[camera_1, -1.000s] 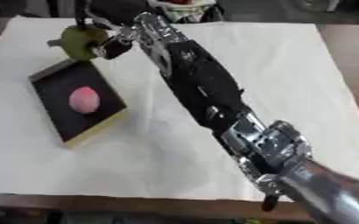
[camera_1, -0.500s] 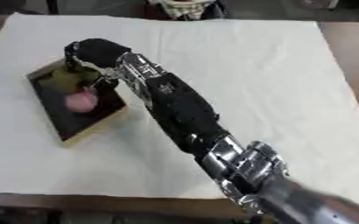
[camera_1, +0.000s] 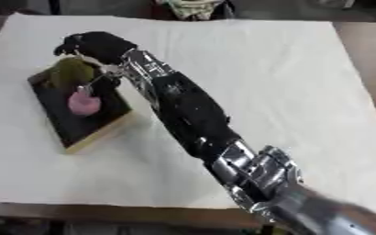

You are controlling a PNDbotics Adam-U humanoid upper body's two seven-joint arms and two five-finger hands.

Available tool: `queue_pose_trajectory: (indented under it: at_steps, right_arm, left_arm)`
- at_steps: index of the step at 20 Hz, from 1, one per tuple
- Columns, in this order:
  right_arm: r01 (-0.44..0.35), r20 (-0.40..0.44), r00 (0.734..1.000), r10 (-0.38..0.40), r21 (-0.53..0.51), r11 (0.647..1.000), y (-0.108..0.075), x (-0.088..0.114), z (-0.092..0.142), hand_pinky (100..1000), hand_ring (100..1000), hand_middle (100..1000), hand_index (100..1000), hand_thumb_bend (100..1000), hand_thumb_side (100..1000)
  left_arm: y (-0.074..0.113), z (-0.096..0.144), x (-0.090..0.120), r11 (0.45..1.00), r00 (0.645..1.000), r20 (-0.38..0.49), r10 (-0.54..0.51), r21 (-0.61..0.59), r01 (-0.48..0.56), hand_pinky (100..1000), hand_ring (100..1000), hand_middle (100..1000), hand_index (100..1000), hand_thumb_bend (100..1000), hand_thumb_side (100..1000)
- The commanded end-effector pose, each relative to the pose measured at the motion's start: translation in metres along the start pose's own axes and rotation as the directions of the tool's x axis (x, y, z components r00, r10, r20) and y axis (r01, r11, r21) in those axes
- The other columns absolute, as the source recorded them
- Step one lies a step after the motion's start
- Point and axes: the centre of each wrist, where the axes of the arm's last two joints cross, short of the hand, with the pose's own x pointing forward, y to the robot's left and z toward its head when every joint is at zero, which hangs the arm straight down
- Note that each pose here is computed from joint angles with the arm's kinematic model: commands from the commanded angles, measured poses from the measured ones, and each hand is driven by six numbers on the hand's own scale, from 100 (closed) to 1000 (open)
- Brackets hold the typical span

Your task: Pick up objects on the table and place them in the box.

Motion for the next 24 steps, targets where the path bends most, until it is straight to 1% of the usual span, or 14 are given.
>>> queue_pose_trajectory:
  at_steps: [1,2,5,8,11,14,17,20,23,24]
  right_arm:
    - [-0.036,-0.002,0.999,0.036,-0.062,0.997,-0.037,-0.012,0.003,763,795,779,910,168,269]
    - [-0.036,-0.005,0.999,0.036,-0.078,0.996,-0.044,-0.016,0.006,760,795,779,906,134,179]
    - [-0.013,-0.012,1.000,0.011,-0.143,0.990,-0.065,-0.025,0.016,751,792,777,899,100,105]
    - [0.047,-0.014,0.999,-0.052,-0.242,0.969,-0.087,-0.032,0.030,733,786,770,887,100,100]
    - [0.136,-0.004,0.989,-0.146,-0.341,0.930,-0.105,-0.034,0.048,719,781,766,874,100,100]
    - [0.215,0.037,0.975,-0.218,-0.401,0.891,-0.119,-0.032,0.073,712,780,765,866,100,100]
    - [0.289,0.082,0.956,-0.282,-0.435,0.853,-0.127,-0.026,0.102,707,780,764,858,100,100]
    - [0.347,0.113,0.936,-0.333,-0.454,0.821,-0.130,-0.019,0.131,704,780,764,850,100,100]
    - [0.397,0.119,0.913,-0.391,-0.484,0.780,-0.123,-0.012,0.160,699,780,764,834,100,113]
    - [0.410,0.113,0.905,-0.410,-0.494,0.767,-0.119,-0.011,0.169,696,780,763,824,100,138]
  left_arm:
    - [0.004,-0.002,0.006,1.000,1.000,0.025,-0.008,0.010,0.008,681,592,593,775,178,571]
    - [0.005,-0.001,0.005,1.000,1.000,0.021,-0.011,0.013,0.011,681,592,593,775,177,571]
    - [0.007,0.001,0.003,1.000,1.000,0.010,-0.019,0.023,0.019,681,592,593,775,175,571]
    - [0.009,0.004,0.001,0.999,1.000,-0.005,-0.030,0.035,0.031,681,592,593,775,172,573]
    - [0.011,0.007,-0.003,0.998,0.999,-0.025,-0.042,0.047,0.043,680,592,593,775,169,578]
    - [0.015,0.011,-0.006,0.996,0.997,-0.047,-0.058,0.061,0.061,679,593,594,775,167,580]
    - [0.017,0.013,-0.009,0.995,0.996,-0.058,-0.069,0.074,0.074,679,595,596,775,166,580]
    - [0.019,0.015,-0.010,0.993,0.995,-0.067,-0.078,0.084,0.083,679,598,601,775,165,583]
    - [0.022,0.016,-0.011,0.991,0.993,-0.073,-0.088,0.096,0.095,679,600,604,775,164,585]
    - [0.022,0.016,-0.011,0.990,0.993,-0.074,-0.091,0.100,0.098,678,601,607,775,164,586]
